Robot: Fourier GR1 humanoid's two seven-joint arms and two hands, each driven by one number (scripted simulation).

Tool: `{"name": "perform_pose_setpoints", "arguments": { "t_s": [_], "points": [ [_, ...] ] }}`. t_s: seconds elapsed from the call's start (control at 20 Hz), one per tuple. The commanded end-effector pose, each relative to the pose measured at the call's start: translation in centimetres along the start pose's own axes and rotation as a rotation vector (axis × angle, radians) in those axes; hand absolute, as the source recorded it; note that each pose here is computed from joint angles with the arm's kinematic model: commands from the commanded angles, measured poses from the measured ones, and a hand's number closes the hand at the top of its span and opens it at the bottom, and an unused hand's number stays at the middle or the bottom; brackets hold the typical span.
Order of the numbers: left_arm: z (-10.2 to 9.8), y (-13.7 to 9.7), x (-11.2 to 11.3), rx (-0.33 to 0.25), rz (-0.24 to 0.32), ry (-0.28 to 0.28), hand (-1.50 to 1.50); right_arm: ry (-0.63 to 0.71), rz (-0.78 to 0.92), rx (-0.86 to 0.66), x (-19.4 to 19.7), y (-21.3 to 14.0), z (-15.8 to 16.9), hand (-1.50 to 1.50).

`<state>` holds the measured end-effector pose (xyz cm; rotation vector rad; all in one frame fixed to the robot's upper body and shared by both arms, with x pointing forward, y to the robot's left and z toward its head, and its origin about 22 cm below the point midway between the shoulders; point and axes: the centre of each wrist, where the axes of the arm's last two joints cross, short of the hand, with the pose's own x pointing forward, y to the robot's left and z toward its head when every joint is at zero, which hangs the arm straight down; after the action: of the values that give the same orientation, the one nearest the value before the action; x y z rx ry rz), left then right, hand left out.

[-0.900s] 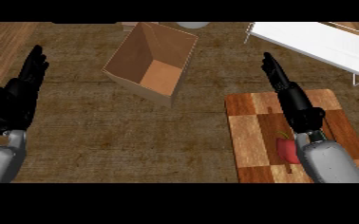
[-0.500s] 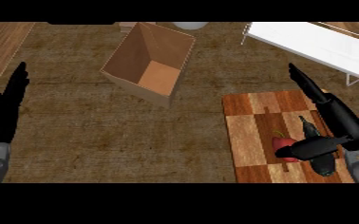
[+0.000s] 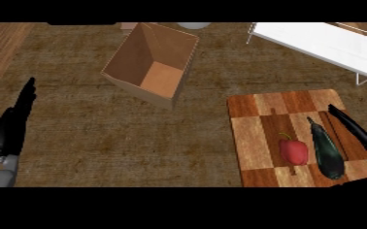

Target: Pick the bell pepper from the cutting board and place it in the cardboard box

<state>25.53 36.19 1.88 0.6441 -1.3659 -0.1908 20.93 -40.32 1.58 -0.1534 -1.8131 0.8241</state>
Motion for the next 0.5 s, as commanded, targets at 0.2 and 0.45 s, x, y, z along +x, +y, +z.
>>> {"name": "perform_pose_setpoints", "arguments": {
  "t_s": [0.2, 0.45],
  "points": [
    [0.2, -0.7, -1.4, -0.004, -0.022, 0.0, 0.0, -0.006, 0.391, 0.15, 1.7, -7.1, 0.1, -1.5],
    [-1.2, 1.0, -0.5, -0.002, -0.024, -0.008, 0.0, 0.105, 0.538, 0.323, 4.4, -6.1, -3.5, -1.5]
  ]
}}
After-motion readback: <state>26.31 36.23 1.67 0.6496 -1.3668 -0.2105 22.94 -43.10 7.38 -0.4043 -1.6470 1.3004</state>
